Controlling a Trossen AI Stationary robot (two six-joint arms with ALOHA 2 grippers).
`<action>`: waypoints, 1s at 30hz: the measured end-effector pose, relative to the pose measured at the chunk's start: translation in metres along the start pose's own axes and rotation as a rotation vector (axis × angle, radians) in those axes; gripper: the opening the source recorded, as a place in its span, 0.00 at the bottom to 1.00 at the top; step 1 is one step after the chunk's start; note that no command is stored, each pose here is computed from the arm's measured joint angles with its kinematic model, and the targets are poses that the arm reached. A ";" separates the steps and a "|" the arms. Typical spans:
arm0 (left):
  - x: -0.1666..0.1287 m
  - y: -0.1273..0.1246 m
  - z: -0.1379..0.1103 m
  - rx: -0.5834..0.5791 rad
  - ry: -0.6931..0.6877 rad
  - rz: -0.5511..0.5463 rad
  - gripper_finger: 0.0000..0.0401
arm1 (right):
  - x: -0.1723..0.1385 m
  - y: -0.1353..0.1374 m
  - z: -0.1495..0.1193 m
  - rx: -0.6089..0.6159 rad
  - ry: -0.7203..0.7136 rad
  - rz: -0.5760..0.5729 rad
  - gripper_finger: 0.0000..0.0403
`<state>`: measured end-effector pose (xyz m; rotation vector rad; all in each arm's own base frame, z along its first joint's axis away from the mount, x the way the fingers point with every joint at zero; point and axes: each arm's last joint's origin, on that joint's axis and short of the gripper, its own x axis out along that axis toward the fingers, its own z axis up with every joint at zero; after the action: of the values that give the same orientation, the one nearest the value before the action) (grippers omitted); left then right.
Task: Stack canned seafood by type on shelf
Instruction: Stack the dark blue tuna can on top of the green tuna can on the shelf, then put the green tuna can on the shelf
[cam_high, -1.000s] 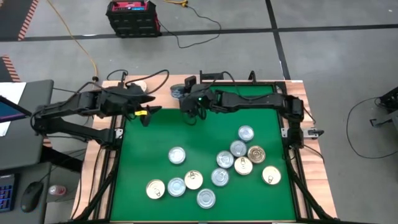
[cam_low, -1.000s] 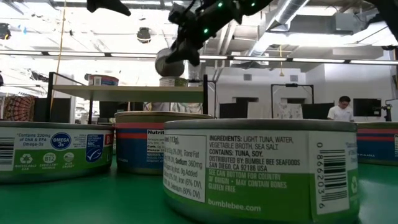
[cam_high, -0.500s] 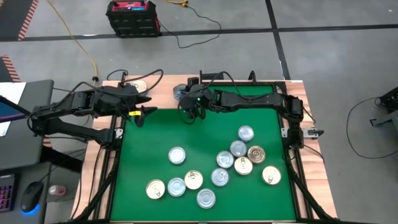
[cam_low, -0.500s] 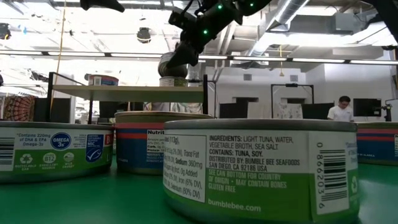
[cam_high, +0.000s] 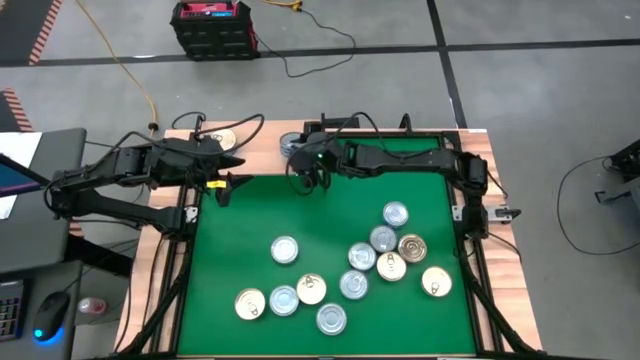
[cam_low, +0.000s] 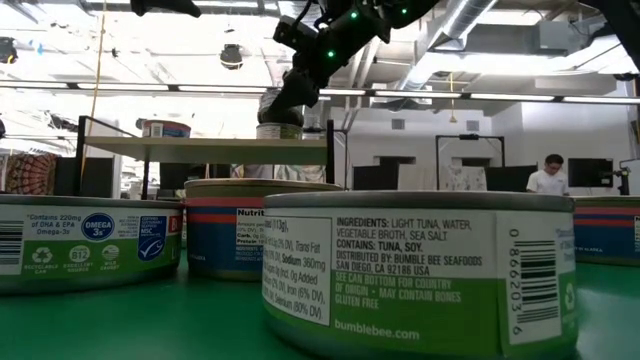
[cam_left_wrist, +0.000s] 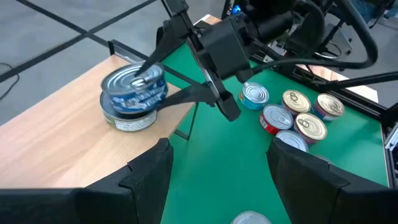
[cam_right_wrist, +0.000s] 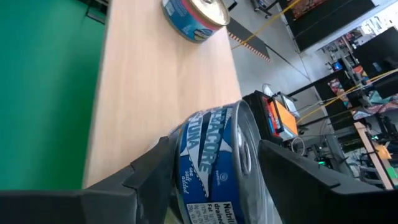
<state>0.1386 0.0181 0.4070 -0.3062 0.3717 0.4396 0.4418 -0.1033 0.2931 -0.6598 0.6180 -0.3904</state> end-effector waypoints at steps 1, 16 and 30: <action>0.000 0.000 0.000 0.004 0.000 0.000 0.62 | 0.000 -0.001 0.000 0.002 -0.002 -0.003 0.67; 0.000 -0.002 -0.001 -0.011 0.024 -0.054 0.62 | -0.035 -0.007 0.036 0.128 -0.038 -0.026 0.66; 0.036 -0.016 -0.011 0.037 0.104 -0.060 0.62 | -0.140 -0.018 -0.038 0.579 0.394 0.363 0.60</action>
<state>0.1733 0.0135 0.3856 -0.3038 0.4708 0.3587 0.3097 -0.0607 0.3381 0.0928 0.9302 -0.3367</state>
